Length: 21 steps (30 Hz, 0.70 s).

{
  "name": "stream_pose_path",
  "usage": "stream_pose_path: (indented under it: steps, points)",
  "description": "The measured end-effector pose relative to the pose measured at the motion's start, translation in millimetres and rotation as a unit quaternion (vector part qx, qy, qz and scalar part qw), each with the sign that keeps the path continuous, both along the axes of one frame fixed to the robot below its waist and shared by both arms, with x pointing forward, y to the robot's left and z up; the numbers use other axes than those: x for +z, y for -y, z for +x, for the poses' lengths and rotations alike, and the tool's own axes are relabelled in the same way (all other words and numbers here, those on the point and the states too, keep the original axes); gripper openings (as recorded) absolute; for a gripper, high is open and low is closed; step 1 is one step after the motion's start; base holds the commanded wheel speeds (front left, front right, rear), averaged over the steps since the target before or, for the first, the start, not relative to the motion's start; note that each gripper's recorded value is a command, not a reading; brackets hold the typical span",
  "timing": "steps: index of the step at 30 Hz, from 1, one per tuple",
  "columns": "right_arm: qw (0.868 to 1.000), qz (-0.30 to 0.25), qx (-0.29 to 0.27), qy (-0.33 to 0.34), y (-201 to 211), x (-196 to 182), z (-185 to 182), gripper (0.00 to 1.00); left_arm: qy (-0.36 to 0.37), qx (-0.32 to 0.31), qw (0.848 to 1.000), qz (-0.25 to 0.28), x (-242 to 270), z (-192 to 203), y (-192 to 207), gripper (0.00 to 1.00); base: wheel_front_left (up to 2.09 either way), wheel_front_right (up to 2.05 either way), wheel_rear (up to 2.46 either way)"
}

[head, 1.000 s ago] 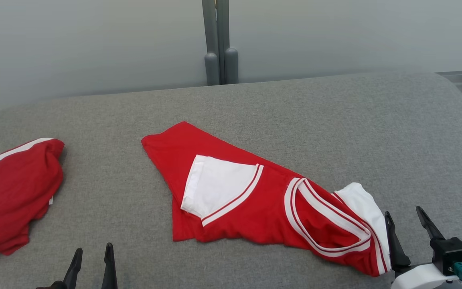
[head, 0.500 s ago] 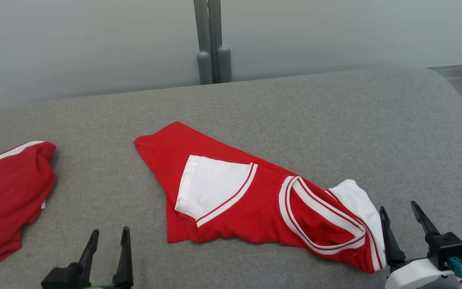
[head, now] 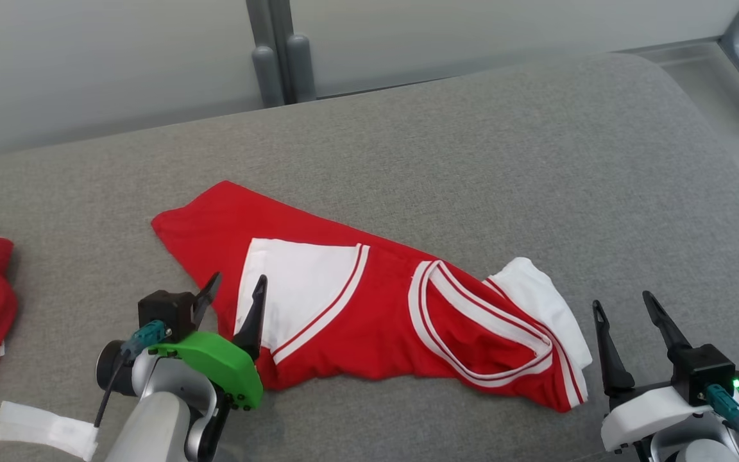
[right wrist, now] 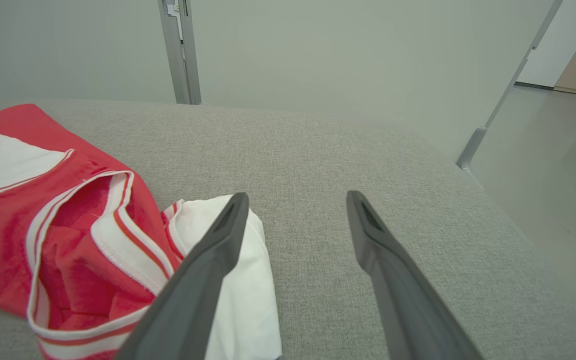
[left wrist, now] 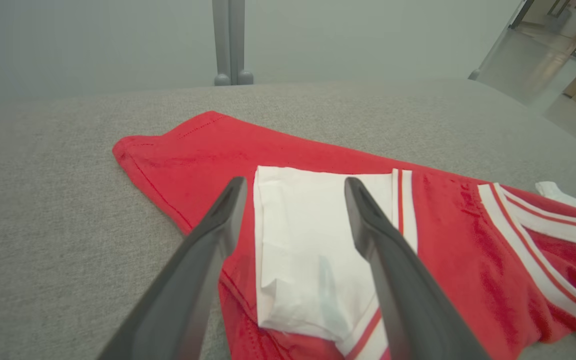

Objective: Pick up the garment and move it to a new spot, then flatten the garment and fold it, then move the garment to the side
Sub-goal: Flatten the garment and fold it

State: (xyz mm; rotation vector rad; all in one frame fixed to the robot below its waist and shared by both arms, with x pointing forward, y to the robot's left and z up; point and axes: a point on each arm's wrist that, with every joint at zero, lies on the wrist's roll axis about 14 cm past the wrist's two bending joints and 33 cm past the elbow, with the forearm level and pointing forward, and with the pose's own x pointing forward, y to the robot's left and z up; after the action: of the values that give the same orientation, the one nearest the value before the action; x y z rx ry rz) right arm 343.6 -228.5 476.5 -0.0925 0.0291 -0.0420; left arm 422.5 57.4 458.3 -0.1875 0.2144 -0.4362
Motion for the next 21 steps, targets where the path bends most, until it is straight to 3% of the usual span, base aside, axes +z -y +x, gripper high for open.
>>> stream_pose_path:
  steps: [5,18,19,21]
  points:
    - [1.0,0.001,-0.02,-0.012,10.2,-6.8,-6.9,1.0,-0.065,-0.027,0.997,0.037,-37.9,11.5,8.1,1.0,0.0,0.0,0.0]
    - [0.997,0.005,-0.074,-0.033,35.2,-17.0,-23.1,1.0,-0.153,-0.052,0.986,0.053,-89.3,24.9,22.0,0.99,0.0,0.0,0.0]
    - [0.997,0.005,-0.075,-0.034,35.5,-17.6,-23.4,1.0,-0.16,-0.056,0.984,0.047,-90.2,23.7,26.2,0.58,0.0,0.0,0.0]
    - [0.996,0.006,-0.076,-0.034,35.6,-17.9,-23.8,1.0,-0.168,-0.074,0.982,0.04,-88.4,19.8,38.4,0.2,0.0,0.0,0.0]
